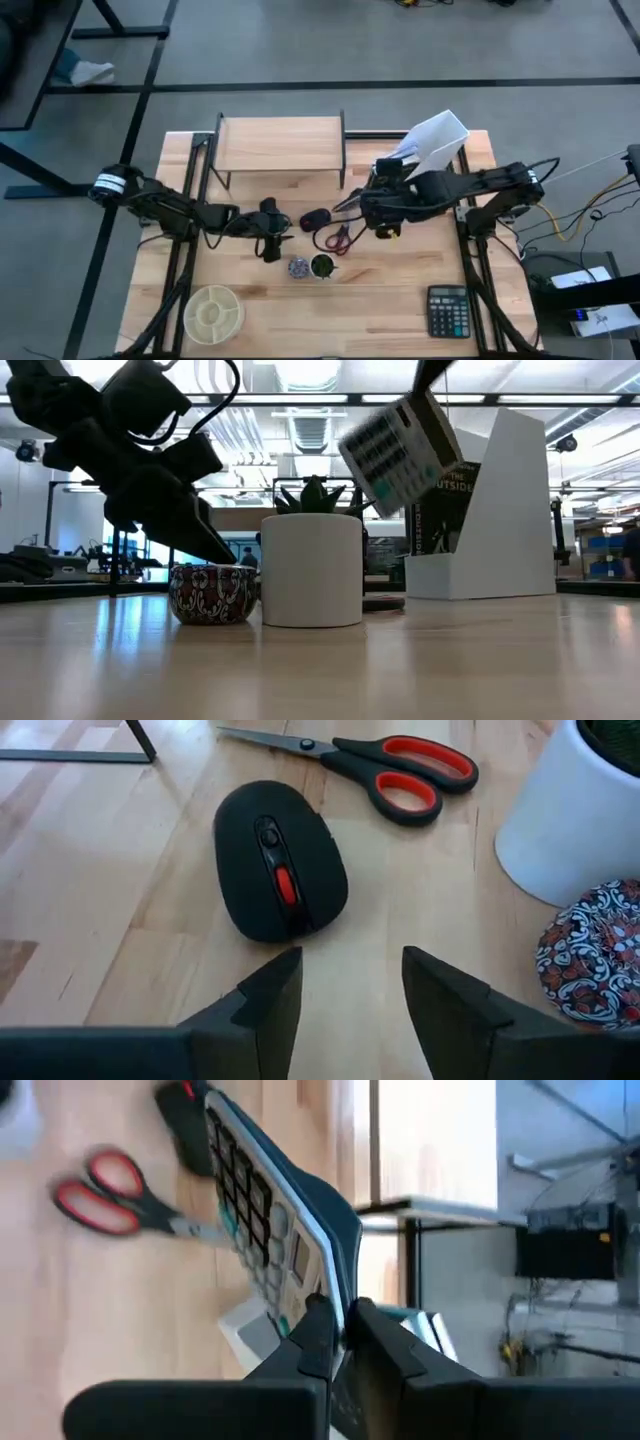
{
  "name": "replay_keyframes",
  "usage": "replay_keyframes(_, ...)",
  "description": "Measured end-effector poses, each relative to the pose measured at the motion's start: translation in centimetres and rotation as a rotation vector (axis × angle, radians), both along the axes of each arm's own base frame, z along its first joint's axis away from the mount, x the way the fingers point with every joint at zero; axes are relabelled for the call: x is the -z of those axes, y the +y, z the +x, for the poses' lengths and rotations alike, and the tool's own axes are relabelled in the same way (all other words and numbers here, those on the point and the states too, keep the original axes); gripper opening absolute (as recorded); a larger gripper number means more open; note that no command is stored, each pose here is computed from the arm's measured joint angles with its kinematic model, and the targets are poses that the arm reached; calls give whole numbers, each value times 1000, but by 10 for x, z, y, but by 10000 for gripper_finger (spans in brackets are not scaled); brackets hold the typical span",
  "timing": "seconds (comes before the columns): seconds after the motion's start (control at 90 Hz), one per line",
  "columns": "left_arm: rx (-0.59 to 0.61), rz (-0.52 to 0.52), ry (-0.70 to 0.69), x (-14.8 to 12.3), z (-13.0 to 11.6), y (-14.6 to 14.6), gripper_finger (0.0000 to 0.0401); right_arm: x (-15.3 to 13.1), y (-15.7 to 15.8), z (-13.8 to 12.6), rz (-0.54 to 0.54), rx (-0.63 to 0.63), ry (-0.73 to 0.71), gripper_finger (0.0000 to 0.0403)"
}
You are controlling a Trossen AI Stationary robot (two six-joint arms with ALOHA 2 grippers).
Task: Stock shelves
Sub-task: Remove the white calculator from the white file holder
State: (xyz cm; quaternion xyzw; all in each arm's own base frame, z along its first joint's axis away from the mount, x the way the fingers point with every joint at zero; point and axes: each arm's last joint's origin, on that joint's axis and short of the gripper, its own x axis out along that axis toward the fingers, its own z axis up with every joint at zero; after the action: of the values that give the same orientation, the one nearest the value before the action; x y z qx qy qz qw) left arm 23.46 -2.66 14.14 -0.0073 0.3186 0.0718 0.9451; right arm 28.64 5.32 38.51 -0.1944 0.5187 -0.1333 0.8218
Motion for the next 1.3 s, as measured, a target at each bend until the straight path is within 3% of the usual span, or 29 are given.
replay_keyframes(0.233,-1,-1,0,0,0,0,168,-3,17,-7,307,-13,34,7)
replay_keyframes(0.578,-15,-20,-3,0,0,0,164,42,41,-11,605,-11,255,7)
replay_keyframes(0.767,-17,-23,-4,0,0,0,152,72,53,-15,700,-35,374,7)
replay_keyframes(1.067,-19,-25,-3,0,0,0,139,110,66,-5,811,-143,411,7)
replay_keyframes(1.3,-19,-25,-4,0,0,0,148,145,75,8,824,-232,543,7)
